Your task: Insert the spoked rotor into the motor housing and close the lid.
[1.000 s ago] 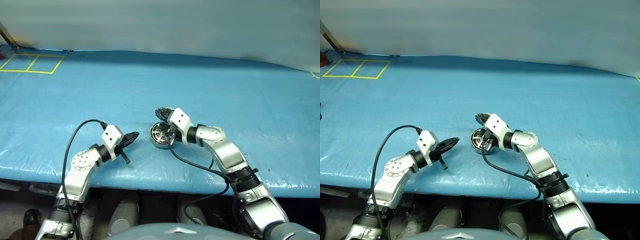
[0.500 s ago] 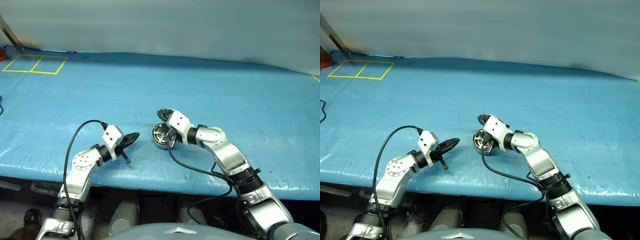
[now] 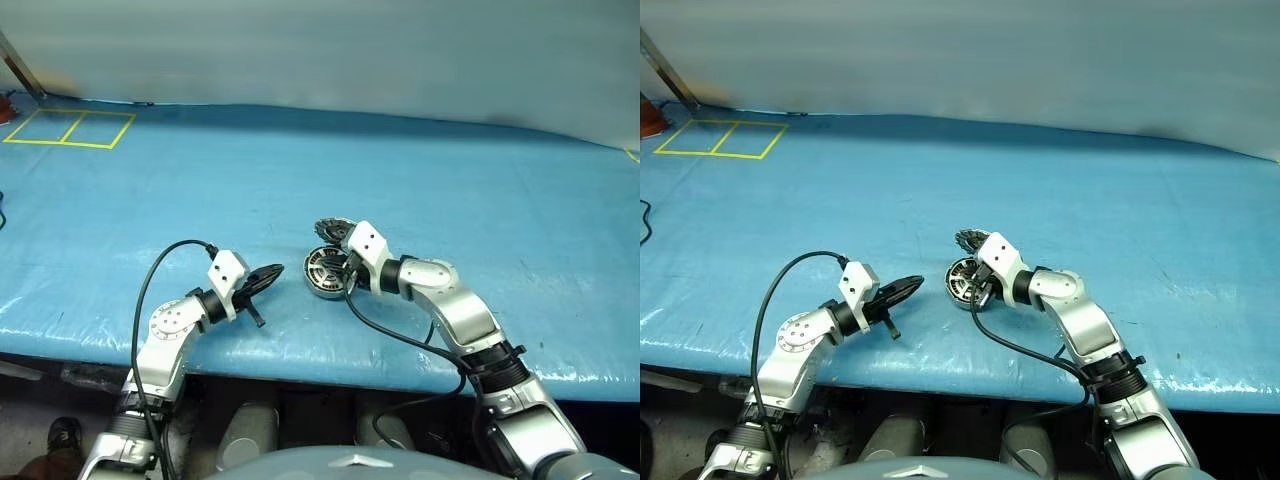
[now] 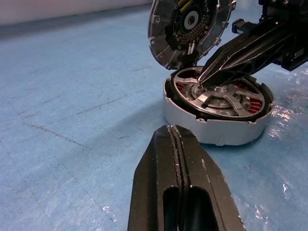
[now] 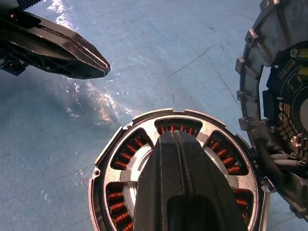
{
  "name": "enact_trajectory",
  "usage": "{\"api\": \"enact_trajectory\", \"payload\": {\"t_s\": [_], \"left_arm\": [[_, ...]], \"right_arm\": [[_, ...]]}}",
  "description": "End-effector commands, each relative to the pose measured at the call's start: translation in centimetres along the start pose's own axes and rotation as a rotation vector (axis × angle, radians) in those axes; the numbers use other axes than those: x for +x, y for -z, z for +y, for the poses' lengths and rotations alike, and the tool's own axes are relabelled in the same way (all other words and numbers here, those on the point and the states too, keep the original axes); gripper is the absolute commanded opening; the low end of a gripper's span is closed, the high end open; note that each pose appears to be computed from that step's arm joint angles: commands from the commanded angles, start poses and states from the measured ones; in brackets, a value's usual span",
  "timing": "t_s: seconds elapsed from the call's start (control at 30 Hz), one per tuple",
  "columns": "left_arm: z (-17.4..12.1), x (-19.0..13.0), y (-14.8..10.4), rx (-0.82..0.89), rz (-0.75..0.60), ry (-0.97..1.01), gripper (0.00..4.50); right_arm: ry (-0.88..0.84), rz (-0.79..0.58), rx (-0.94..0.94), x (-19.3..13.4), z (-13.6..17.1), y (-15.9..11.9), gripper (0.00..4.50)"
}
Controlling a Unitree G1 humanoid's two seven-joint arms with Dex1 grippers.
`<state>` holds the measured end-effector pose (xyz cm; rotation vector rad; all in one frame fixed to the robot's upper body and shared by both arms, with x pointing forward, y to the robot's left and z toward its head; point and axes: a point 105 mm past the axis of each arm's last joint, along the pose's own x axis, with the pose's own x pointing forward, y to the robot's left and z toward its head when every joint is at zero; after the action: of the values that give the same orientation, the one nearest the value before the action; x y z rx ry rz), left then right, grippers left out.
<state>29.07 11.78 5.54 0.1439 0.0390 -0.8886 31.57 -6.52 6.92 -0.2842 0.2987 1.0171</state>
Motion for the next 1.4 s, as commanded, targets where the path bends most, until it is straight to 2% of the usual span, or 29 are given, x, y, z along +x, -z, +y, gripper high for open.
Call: {"api": "enact_trajectory", "payload": {"t_s": [0.03,0.13,0.2,0.37,0.63,0.77,0.9,1.03,1.13,1.3,1.4], "left_arm": [[-0.1,0.2,-0.8,-0.005,-0.042,0.019,0.00],[-0.1,0.1,-0.8,-0.002,-0.040,0.027,0.00],[-0.1,0.1,-0.8,0.003,-0.040,0.027,0.00],[0.0,0.3,-0.8,0.011,-0.042,0.024,0.00],[0.0,0.0,-0.6,0.009,-0.035,0.017,0.00],[0.0,0.0,-0.6,0.008,-0.036,0.014,0.00],[0.0,0.0,-0.7,0.007,-0.040,0.013,0.00],[-0.1,0.0,-0.7,0.007,-0.040,0.013,0.00],[-0.1,0.1,-0.6,0.007,-0.041,0.014,0.00],[-0.2,0.3,-0.6,0.005,-0.044,0.019,0.00],[-0.2,0.4,-0.6,0.005,-0.045,0.021,0.00]], "right_arm": [[-0.004,0.140,0.116,-0.2,0.2,4.6,0.02],[-0.020,0.063,0.142,-0.1,0.4,2.8,0.02],[-0.020,0.069,0.124,0.0,0.4,2.6,0.02],[0.037,0.303,-0.006,-0.2,-0.1,7.0,0.02],[0.106,0.365,-0.104,-0.6,-1.2,7.3,0.02],[0.069,0.188,-0.008,-0.1,-0.4,4.5,0.02],[0.034,-0.084,0.049,-0.8,0.0,-0.2,0.02],[0.071,-0.144,0.032,-2.8,-0.8,-1.7,0.02],[0.114,-0.073,-0.015,-4.7,-1.6,-1.0,0.02],[0.230,0.221,-0.147,-8.2,-3.9,2.9,0.02],[0.338,0.232,-0.159,-8.9,-5.9,2.7,0.02]]}}
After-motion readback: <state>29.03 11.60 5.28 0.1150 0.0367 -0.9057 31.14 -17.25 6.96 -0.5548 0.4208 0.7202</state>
